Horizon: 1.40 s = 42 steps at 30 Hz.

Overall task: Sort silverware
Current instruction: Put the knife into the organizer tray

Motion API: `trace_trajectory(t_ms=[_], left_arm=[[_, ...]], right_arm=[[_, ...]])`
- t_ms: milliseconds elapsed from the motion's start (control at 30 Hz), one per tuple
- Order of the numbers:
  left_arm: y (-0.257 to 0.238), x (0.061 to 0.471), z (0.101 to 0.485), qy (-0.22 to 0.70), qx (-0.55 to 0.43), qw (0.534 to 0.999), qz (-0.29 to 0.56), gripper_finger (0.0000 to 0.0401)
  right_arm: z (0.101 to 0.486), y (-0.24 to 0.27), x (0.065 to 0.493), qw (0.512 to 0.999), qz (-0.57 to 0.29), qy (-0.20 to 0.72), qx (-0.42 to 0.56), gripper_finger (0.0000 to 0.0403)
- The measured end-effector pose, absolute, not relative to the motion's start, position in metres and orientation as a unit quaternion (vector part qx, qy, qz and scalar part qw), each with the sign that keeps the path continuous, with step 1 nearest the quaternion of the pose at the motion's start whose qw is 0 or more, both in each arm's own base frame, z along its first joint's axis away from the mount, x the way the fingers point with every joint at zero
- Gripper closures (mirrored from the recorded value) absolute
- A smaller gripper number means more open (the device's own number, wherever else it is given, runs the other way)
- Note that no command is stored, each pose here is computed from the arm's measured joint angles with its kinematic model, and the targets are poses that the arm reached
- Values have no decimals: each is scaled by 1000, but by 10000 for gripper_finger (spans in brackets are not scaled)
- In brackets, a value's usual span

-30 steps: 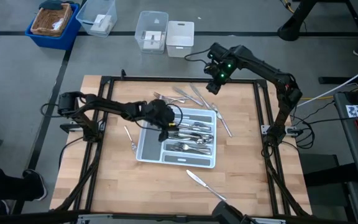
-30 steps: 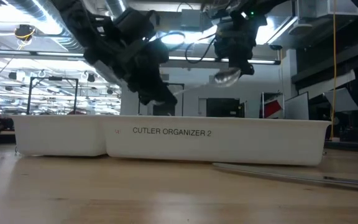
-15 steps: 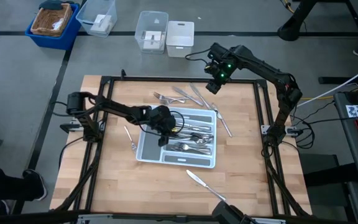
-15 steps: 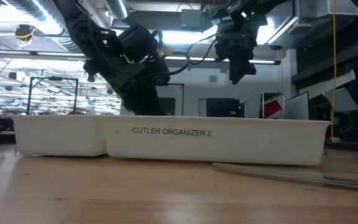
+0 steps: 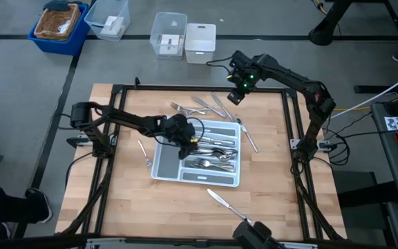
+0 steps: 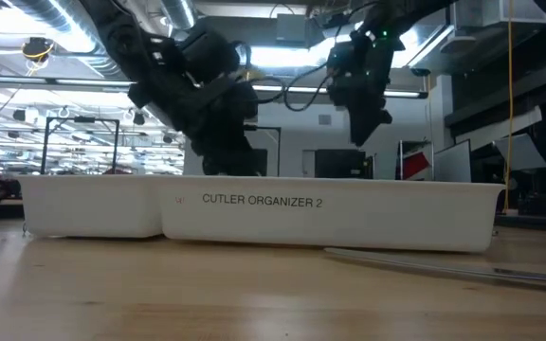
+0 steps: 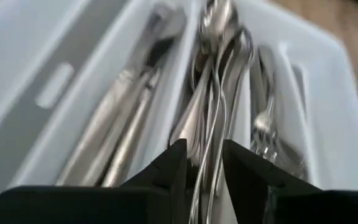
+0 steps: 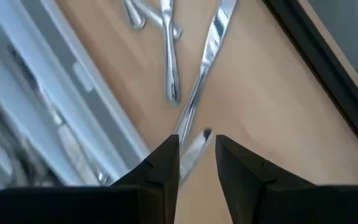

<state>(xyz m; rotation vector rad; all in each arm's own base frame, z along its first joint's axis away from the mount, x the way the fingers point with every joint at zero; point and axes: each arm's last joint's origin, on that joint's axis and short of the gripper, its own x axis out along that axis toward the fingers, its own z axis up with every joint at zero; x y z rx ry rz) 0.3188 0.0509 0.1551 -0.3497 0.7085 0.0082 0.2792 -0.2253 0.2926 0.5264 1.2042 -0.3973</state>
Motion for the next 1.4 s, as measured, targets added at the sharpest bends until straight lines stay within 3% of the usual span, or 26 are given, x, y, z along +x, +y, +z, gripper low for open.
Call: trace_trajectory(t_ms=[467, 1067, 1400], left_arm=[[91, 295, 209, 248, -196, 946, 67, 306], [138, 275, 210, 229, -216, 938, 146, 306], [141, 273, 210, 228, -216, 937, 152, 306]], right_arm=[[216, -233, 289, 814, -220, 475, 252, 297], [160, -222, 302, 795, -238, 507, 233, 297], [158, -220, 308, 794, -271, 505, 201, 297]])
